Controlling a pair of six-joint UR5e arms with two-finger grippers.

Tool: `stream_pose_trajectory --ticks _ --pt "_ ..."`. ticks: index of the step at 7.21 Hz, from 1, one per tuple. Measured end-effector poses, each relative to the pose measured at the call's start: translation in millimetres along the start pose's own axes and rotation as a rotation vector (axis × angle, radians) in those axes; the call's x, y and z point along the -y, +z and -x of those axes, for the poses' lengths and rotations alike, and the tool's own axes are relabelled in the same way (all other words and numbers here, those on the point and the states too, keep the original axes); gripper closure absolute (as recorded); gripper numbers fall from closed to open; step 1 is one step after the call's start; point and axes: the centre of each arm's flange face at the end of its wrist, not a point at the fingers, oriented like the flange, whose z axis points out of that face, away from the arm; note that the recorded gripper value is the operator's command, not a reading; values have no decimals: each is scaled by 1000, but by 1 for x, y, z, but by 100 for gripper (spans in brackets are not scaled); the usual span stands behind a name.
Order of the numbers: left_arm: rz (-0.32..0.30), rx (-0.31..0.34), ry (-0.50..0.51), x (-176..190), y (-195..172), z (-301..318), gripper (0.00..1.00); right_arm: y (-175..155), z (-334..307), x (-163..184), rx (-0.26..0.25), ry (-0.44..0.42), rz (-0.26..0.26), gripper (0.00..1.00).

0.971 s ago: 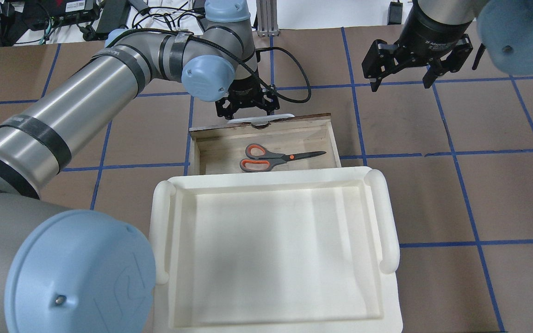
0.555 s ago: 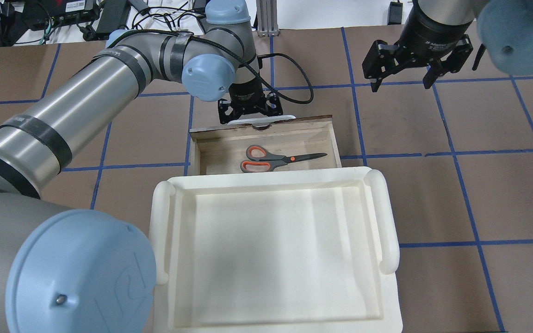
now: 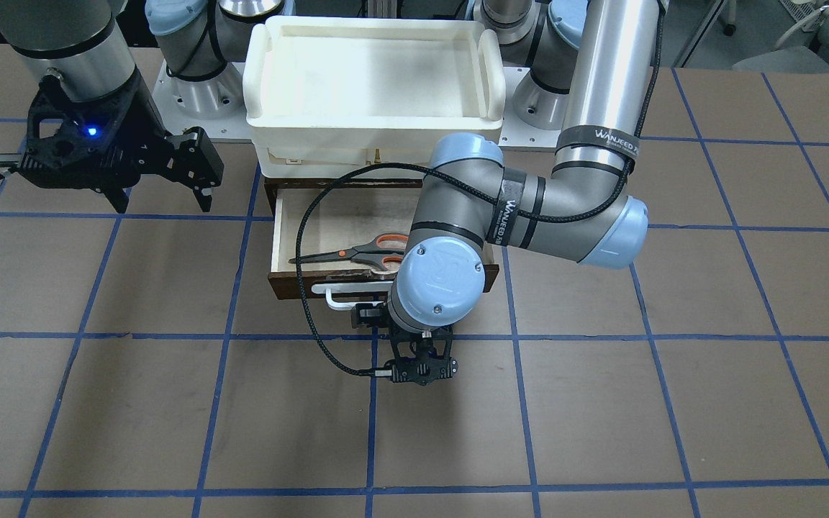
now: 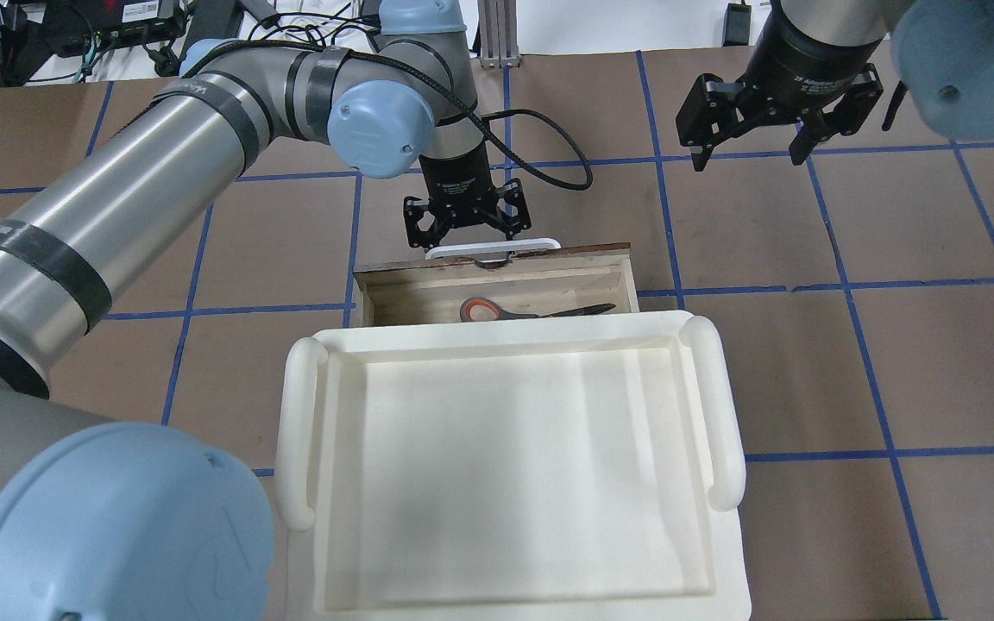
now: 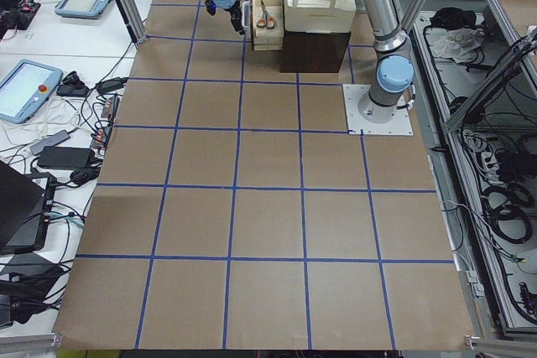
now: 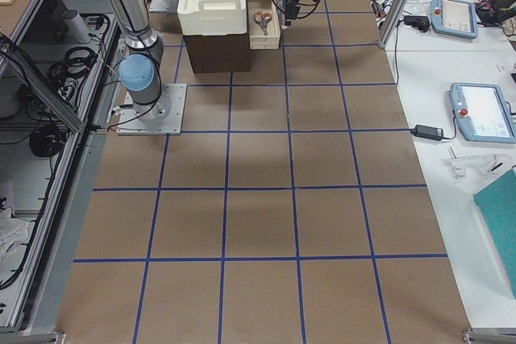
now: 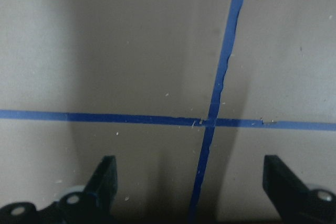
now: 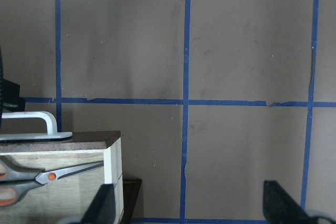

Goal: Put scissors in drawer and close it
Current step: 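Push the drawer closed toward the robot with the left gripper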

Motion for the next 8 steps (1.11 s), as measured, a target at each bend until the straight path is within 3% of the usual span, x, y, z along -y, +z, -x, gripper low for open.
stream_pose_trajectory --ticks 3,8 --pt "84 23 18 -33 0 -10 0 0 1 0 2 -1 -4 0" --pt "163 70 37 -96 20 -8 0 -1 1 0 9 -1 -9 0"
